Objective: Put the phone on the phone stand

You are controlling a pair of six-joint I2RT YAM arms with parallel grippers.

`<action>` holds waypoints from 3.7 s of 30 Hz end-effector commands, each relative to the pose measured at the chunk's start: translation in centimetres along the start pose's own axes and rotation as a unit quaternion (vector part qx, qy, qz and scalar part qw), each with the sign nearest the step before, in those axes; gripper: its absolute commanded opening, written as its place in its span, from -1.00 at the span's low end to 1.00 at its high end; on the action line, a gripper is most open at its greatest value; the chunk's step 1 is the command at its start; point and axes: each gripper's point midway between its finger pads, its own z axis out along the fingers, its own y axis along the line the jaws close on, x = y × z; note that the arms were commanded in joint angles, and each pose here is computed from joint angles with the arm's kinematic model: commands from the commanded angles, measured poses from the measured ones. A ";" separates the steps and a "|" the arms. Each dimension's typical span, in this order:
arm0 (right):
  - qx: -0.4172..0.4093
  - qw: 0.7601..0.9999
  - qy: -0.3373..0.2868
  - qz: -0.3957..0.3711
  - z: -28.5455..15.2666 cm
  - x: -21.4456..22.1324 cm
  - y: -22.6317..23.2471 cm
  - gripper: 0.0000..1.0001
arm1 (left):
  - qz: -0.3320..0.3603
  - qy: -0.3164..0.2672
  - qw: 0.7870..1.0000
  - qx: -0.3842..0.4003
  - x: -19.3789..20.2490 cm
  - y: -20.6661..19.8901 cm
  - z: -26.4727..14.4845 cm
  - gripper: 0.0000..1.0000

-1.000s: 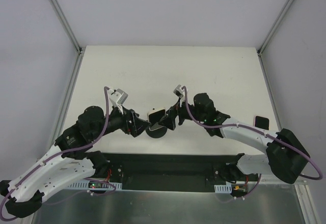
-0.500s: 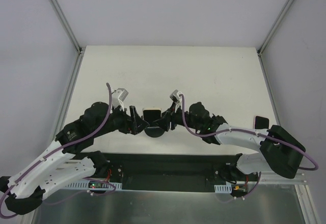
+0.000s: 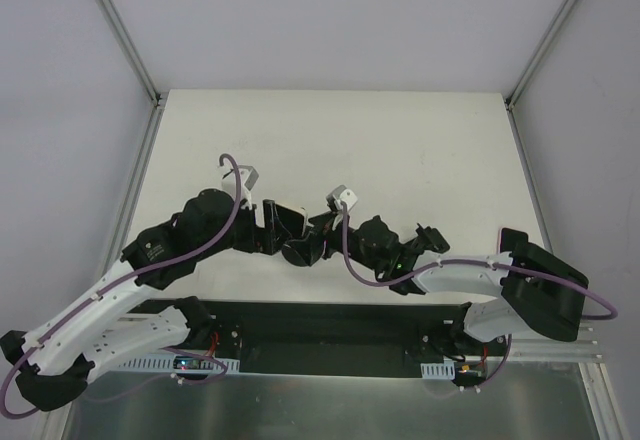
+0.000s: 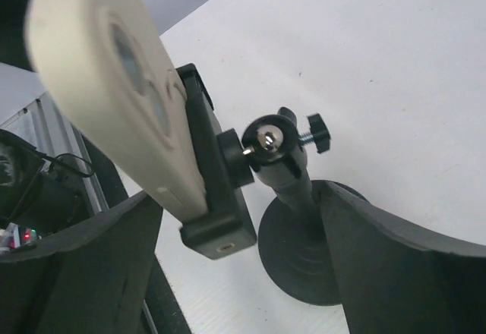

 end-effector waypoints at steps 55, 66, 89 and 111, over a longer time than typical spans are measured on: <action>0.026 0.996 -0.083 -0.011 -3.6 -1.7 -3.7 0.90 | 0.136 -0.037 0.984 -0.112 -6.5 -0.9 5.0 -0.77; 0.031 0.995 -0.090 -0.001 -4.1 -2.1 -4.2 0.90 | 0.207 -0.067 0.963 -0.159 -9.6 -0.1 5.0 -1.00; 0.000 0.995 -0.103 0.015 -5.5 -2.8 -3.3 0.91 | 0.192 -0.250 0.932 -0.180 -32.0 12.9 4.1 -1.00; -0.009 0.993 -0.107 0.057 -4.8 -3.0 -3.8 0.92 | 0.230 -0.254 0.907 -0.246 -43.1 28.3 11.4 -1.00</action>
